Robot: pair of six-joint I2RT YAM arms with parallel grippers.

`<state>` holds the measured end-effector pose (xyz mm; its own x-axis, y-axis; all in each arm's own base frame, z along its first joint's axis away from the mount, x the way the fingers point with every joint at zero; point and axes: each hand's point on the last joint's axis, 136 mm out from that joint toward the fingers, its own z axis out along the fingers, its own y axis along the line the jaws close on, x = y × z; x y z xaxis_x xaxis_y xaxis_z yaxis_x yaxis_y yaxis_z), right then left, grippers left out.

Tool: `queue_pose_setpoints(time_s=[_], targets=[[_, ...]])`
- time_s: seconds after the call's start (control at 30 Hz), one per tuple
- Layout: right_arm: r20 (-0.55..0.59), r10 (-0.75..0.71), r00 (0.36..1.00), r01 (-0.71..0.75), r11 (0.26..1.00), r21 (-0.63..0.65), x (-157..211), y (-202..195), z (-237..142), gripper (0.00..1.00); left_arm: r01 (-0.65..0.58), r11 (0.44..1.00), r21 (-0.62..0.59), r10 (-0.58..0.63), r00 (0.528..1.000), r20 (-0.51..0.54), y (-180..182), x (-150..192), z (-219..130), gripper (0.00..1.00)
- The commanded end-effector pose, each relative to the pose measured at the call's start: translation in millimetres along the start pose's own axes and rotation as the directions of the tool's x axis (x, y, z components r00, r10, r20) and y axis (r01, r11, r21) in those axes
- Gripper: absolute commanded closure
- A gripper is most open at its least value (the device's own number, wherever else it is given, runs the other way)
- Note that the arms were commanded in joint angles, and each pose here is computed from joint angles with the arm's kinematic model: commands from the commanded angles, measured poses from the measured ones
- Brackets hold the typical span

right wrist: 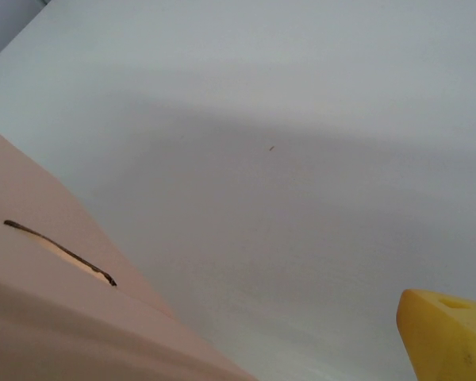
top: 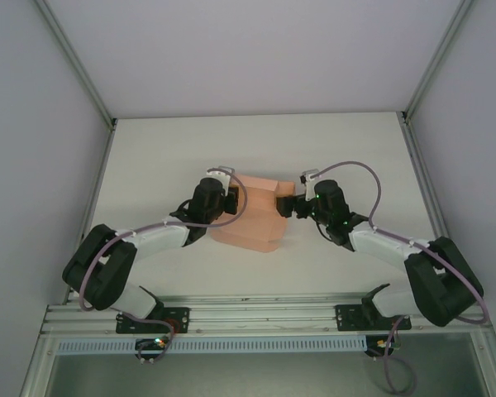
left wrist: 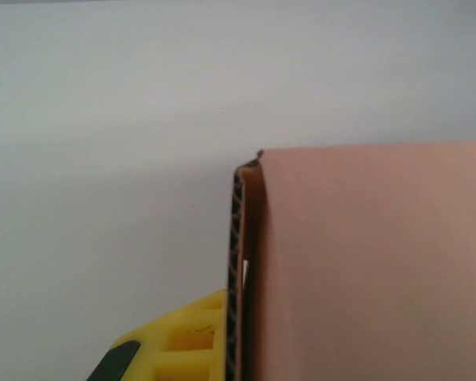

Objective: Assemble paper box

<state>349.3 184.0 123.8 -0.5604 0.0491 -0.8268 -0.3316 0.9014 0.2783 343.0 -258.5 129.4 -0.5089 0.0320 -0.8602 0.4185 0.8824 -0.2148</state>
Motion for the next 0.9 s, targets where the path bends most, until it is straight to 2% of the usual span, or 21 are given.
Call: queue_pose_setpoints(time_s=[0.0, 0.2, 0.37, 0.47, 0.63, 0.87], targets=[[0.048, 0.007, 0.999, -0.005, 0.999, -0.041, -19, 16, 7, 0.00, 0.044, 0.996, 0.075, -0.047, 0.998, 0.040, -19, -19, -3, 1.00], [0.062, -0.012, 0.998, 0.008, 0.997, 0.078, -20, 10, 14, 0.00, 0.054, 0.997, 0.058, -0.056, 0.998, 0.035, -17, -18, -1, 1.00], [0.037, -0.027, 0.999, 0.023, 0.994, 0.107, -13, 8, 9, 0.00, 0.061, 0.998, 0.022, -0.062, 0.997, 0.037, -11, -18, -1, 1.00], [0.038, -0.044, 0.998, 0.041, 0.997, 0.061, -16, 17, -10, 0.00, 0.063, 0.998, -0.018, -0.062, 0.997, 0.036, -2, -16, -2, 1.00], [-0.018, -0.081, 0.997, 0.080, 0.997, -0.017, -1, 26, -43, 0.00, 0.076, 0.996, -0.050, -0.075, 0.997, 0.034, 12, -14, -4, 1.00], [0.098, -0.094, 0.991, 0.096, 0.995, -0.016, -20, 20, -96, 0.00, 0.085, 0.996, -0.039, -0.084, 0.996, 0.041, 17, -15, -10, 1.00]])
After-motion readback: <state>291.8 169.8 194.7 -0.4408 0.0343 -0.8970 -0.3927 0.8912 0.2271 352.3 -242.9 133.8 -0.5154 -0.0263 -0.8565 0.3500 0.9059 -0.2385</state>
